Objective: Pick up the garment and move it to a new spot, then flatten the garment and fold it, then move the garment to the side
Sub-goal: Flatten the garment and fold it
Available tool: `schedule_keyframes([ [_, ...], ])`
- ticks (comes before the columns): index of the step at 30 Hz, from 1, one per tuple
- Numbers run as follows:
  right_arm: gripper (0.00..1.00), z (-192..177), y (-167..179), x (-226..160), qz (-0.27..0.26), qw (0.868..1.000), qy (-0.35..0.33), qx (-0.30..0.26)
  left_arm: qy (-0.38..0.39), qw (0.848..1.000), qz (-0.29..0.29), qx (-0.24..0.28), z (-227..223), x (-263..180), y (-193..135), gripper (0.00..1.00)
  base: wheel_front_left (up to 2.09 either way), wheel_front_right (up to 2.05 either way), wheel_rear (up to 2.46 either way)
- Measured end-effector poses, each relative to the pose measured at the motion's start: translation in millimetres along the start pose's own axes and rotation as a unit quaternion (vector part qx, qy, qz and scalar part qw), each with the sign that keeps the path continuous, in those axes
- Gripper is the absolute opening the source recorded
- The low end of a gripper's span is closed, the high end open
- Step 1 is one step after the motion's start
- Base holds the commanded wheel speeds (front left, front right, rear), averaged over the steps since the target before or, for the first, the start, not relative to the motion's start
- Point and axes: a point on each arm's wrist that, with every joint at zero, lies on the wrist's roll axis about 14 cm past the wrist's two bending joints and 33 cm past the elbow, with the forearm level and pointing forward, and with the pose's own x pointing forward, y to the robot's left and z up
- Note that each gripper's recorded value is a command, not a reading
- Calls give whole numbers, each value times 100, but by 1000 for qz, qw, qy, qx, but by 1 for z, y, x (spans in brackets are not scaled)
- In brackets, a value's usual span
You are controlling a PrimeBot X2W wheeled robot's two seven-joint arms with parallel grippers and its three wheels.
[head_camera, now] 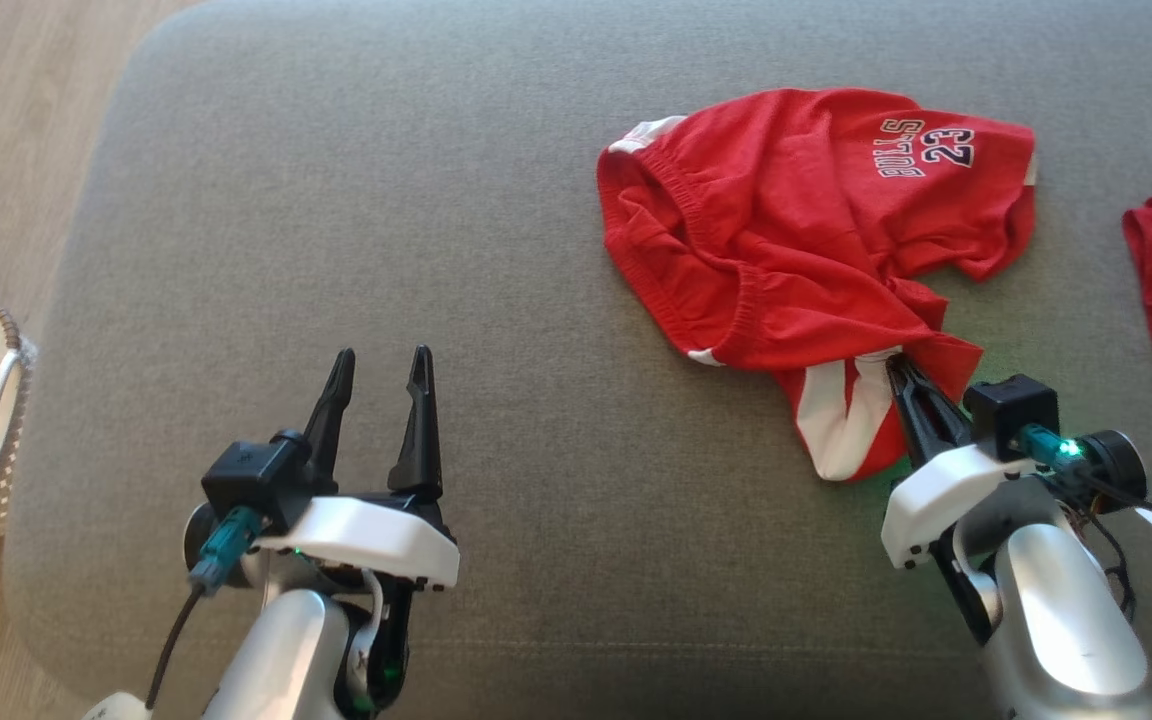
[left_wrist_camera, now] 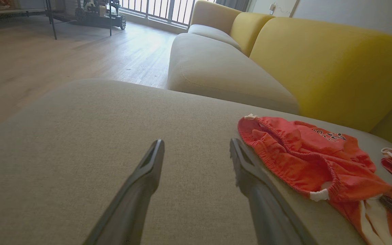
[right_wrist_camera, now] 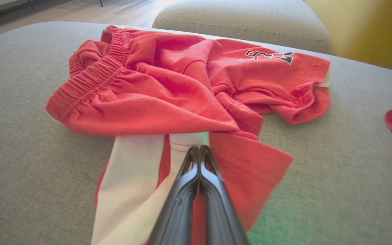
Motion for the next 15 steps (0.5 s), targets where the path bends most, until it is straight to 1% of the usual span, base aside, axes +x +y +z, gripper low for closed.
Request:
schedule_keyframes([
  [8, 0, 17, -29, -13, -44, 998, -36, 17, 1, 1000, -22, -3, -1, 6, -14, 100, 0, 0, 0],
  [11, 0, 19, -41, -24, -63, 997, -47, 22, 1, 1000, -28, -4, -1, 7, -19, 100, 0, 0, 0],
  [15, 0, 22, -47, -37, -75, 995, -61, 24, -1, 999, -33, -5, 0, 9, -22, 100, 0, 0, 0],
])
